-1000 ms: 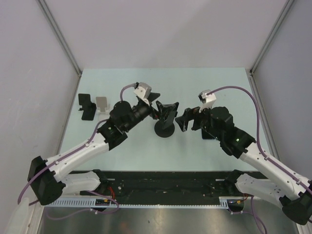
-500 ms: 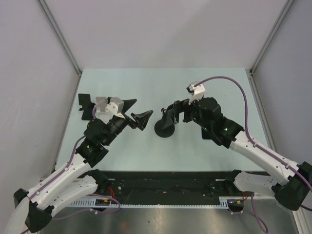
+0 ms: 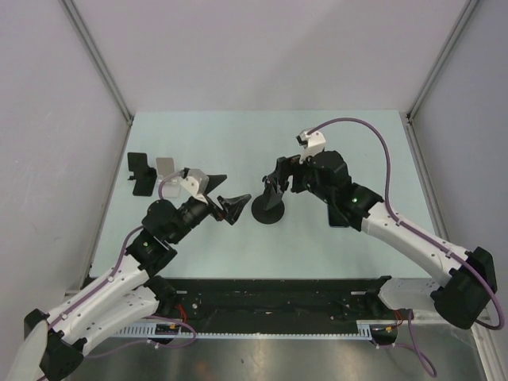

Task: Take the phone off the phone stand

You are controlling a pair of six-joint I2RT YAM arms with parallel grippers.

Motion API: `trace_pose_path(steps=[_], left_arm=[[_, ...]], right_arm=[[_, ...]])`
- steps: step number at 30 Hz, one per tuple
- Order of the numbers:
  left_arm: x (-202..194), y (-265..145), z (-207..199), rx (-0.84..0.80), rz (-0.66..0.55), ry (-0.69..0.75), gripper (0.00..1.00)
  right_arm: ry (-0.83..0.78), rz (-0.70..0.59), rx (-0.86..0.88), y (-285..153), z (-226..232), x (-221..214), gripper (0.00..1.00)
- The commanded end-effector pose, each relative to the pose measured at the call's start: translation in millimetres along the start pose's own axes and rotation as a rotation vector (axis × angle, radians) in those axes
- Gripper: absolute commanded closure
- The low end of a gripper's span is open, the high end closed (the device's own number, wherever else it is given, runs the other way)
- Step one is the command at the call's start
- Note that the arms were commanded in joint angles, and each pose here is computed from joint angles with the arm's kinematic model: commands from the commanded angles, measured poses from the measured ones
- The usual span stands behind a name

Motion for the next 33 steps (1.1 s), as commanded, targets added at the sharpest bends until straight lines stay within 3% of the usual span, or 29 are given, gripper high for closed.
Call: trace_pose_path(steps=[1, 11, 28, 33], left_arm=[[0, -2, -8, -0.057, -0.004, 0.017, 0.0], [-13, 4, -15, -0.106, 0.053, -0.006, 0.0], [-35, 19, -21, -0.163, 0.15, -0.021, 0.0], [-45, 27, -21, -0.163, 0.187, -0.016, 0.02]], right_arm=[[0.026, -0.07, 0.034, 9, 7, 25, 0.0], [0.004, 0.011, 0.051, 27, 8, -1, 0.01], [0.001, -0.064, 0.079, 24, 7, -16, 0.15], [-0.014, -0.09, 0.092, 18, 9, -10, 0.28]])
Point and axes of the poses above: each gripper's point midway between its finger pads, its own y axis out along the fingers, its own z axis along the line the jaws close on, x = y × z, the point moved 2 cm from there along -y, back along the fingers, and after that the axes turned 4 degrees about -y, right-handed, at the moved point
